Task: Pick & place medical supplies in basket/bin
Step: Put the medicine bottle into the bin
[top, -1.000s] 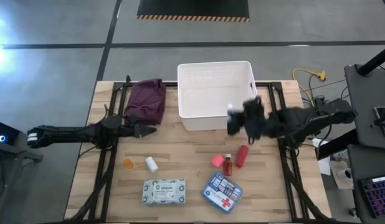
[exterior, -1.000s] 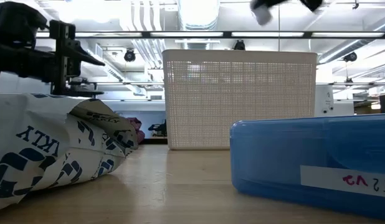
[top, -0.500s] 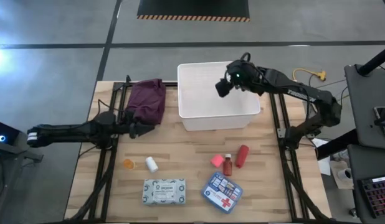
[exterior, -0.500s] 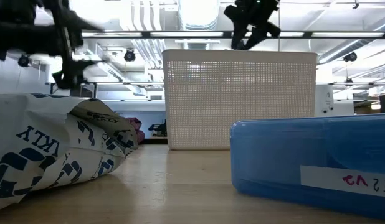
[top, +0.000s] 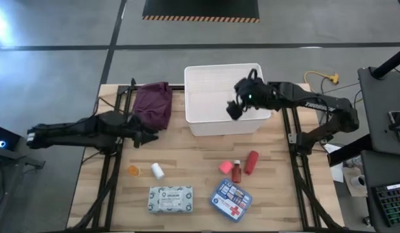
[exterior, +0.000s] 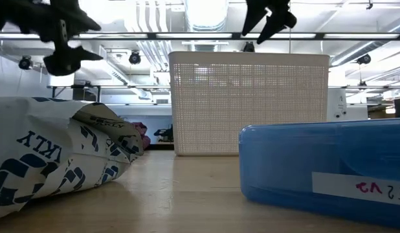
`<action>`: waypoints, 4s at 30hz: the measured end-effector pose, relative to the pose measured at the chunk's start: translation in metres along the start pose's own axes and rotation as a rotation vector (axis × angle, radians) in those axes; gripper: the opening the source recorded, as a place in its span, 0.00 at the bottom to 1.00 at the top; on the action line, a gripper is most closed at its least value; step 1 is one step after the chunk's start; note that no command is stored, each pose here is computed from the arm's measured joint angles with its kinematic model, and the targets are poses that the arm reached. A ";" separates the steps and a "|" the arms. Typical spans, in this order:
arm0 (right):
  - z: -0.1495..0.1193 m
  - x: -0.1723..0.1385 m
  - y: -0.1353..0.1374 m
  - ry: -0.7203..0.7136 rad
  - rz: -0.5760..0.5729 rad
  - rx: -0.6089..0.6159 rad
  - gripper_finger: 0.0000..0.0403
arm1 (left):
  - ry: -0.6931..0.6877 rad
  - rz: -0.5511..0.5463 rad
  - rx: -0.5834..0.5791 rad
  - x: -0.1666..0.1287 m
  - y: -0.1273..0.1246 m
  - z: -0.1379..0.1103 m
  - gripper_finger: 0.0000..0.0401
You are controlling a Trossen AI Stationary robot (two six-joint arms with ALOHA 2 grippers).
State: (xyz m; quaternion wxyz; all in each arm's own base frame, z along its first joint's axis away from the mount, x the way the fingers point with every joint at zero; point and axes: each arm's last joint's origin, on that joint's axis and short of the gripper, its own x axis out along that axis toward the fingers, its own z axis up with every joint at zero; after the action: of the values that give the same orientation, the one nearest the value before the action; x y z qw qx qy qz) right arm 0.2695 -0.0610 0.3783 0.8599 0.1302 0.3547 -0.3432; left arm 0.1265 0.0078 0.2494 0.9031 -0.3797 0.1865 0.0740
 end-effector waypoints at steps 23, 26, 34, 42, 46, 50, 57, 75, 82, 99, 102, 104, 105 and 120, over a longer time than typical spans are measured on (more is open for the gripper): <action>-0.053 -0.040 0.050 0.139 0.086 -0.337 0.82 | 1.025 0.164 0.831 0.089 -0.078 -0.092 0.64; -0.053 -0.041 0.051 0.139 0.088 -0.328 0.82 | 0.995 0.191 0.926 0.092 -0.078 -0.090 0.64; -0.054 -0.041 0.051 0.140 0.088 -0.328 0.82 | 0.999 0.118 1.197 0.091 -0.074 -0.090 0.64; -0.054 -0.040 0.050 0.129 0.063 -0.319 0.82 | 0.989 0.066 1.315 0.112 -0.058 -0.105 0.64; -0.054 -0.040 0.050 0.129 0.062 -0.302 0.82 | 1.016 0.109 1.305 0.115 -0.047 -0.105 0.64; -0.054 -0.040 0.050 0.130 0.060 -0.276 0.81 | 1.030 0.127 1.287 0.116 -0.040 -0.104 0.64; -0.054 -0.040 0.050 0.133 0.057 -0.246 0.81 | 1.019 0.113 1.209 0.119 -0.041 -0.100 0.55; -0.065 -0.040 0.043 0.226 -0.015 -0.188 0.81 | 0.925 0.172 0.770 0.125 -0.047 -0.095 0.39; -0.065 -0.043 0.042 0.200 -0.032 -0.214 0.81 | 0.879 0.190 0.734 0.118 -0.064 -0.079 0.38; -0.065 -0.095 -0.009 -0.044 -0.064 -0.098 0.81 | -0.061 0.407 0.788 0.051 -0.159 0.137 0.38; -0.068 -0.093 -0.010 -0.038 -0.074 -0.106 0.81 | -0.190 0.427 0.813 0.061 -0.143 0.183 0.38; -0.070 -0.091 -0.009 -0.033 -0.076 -0.113 0.81 | -0.195 0.423 0.786 0.075 -0.120 0.210 0.38; -0.071 -0.090 -0.008 -0.029 -0.077 -0.119 0.81 | -0.184 0.422 0.763 0.083 -0.106 0.221 0.38; -0.102 -0.093 -0.009 0.120 -0.084 -0.063 0.81 | 0.053 0.532 0.633 0.138 -0.069 0.275 0.74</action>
State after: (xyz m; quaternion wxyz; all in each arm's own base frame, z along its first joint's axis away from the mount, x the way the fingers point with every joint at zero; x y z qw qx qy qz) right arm 0.1628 0.0262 0.3710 0.8258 0.1085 0.4212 -0.3591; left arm 0.3497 0.1543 0.4168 0.9195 -0.0235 0.3149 0.2342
